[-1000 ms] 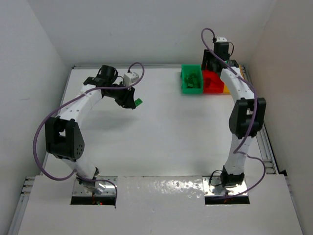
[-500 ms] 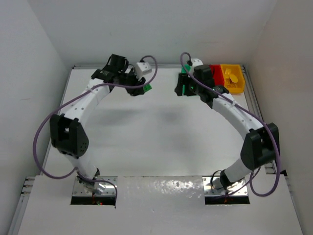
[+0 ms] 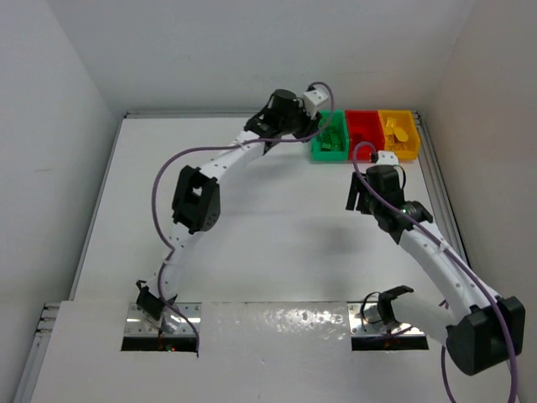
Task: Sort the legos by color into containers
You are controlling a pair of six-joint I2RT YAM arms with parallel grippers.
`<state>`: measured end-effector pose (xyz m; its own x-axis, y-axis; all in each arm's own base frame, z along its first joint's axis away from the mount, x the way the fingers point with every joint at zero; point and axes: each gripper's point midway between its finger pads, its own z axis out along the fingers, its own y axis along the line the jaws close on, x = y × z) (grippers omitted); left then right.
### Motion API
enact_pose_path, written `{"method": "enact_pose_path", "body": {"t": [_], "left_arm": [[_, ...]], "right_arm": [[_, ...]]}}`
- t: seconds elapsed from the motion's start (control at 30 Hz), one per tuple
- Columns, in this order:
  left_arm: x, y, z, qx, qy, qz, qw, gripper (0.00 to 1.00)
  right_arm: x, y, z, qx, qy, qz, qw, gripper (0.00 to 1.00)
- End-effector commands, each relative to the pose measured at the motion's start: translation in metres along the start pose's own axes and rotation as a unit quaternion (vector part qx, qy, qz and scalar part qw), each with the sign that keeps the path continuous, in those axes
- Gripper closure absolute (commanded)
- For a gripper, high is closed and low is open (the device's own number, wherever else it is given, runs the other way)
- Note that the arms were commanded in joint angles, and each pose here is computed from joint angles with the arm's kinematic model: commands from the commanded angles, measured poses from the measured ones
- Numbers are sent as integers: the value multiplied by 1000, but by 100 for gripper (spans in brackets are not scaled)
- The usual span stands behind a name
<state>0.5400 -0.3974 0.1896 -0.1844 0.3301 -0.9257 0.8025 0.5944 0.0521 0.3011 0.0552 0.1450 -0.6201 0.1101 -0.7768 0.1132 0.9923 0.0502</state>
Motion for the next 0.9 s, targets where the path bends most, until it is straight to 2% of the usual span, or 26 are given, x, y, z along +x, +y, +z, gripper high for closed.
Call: {"method": "enact_pose_path", "body": {"t": [0.0, 0.13, 0.4, 0.53, 0.6, 0.63, 0.7, 0.73, 0.87], "left_arm": [[-64, -10, 24, -23, -115, 2, 993, 100], [-66, -3, 50, -74, -163, -9, 984, 100], [-33, 4, 83, -126, -180, -29, 975, 100], [-25, 4, 92, -128, -199, -25, 971, 95], [-27, 4, 94, -129, -212, -27, 968, 90], [-26, 8, 93, -140, -214, -27, 966, 81], [-27, 8, 94, -140, -222, -22, 965, 70], [-27, 10, 94, -144, -223, -23, 964, 57], [-30, 9, 93, -143, -225, -26, 963, 34]], "right_arm": [[23, -19, -15, 28, 15, 13, 999, 32], [36, -28, -30, 33, 15, 28, 999, 32], [39, -31, -43, 29, 22, 27, 999, 32], [38, -30, -45, 29, 28, 26, 999, 32], [40, -31, -47, 31, 33, 23, 999, 32], [41, -33, -48, 34, 35, 21, 999, 32], [41, -34, -49, 37, 36, 16, 999, 32], [39, -34, -50, 37, 34, 15, 999, 31], [36, -34, -50, 36, 33, 10, 999, 31]]}}
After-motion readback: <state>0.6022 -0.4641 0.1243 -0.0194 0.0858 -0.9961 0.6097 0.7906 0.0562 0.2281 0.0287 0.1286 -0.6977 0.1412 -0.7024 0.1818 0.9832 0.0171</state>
